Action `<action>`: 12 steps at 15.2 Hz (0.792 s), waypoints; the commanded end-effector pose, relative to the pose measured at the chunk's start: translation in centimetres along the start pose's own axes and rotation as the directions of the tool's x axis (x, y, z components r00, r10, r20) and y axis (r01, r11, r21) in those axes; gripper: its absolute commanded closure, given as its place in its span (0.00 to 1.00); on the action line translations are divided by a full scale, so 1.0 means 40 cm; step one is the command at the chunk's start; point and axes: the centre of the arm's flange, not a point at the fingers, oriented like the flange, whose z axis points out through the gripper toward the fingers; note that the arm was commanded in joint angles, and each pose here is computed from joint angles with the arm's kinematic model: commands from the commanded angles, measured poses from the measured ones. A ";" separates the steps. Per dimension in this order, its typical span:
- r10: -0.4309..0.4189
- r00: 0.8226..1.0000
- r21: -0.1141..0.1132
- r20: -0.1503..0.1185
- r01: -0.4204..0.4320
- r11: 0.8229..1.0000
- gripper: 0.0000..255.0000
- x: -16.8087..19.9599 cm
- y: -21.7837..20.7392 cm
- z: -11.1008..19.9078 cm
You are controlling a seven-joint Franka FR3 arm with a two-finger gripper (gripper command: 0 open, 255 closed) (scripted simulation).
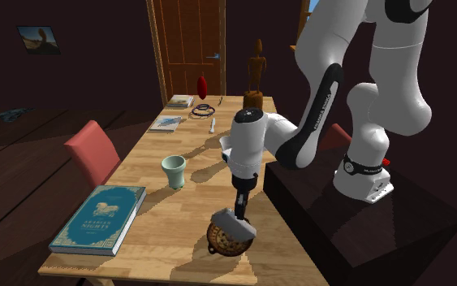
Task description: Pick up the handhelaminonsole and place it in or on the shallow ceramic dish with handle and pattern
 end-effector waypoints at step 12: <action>0.000 1.000 0.000 0.000 0.000 1.000 0.00 0.000 0.000 -0.125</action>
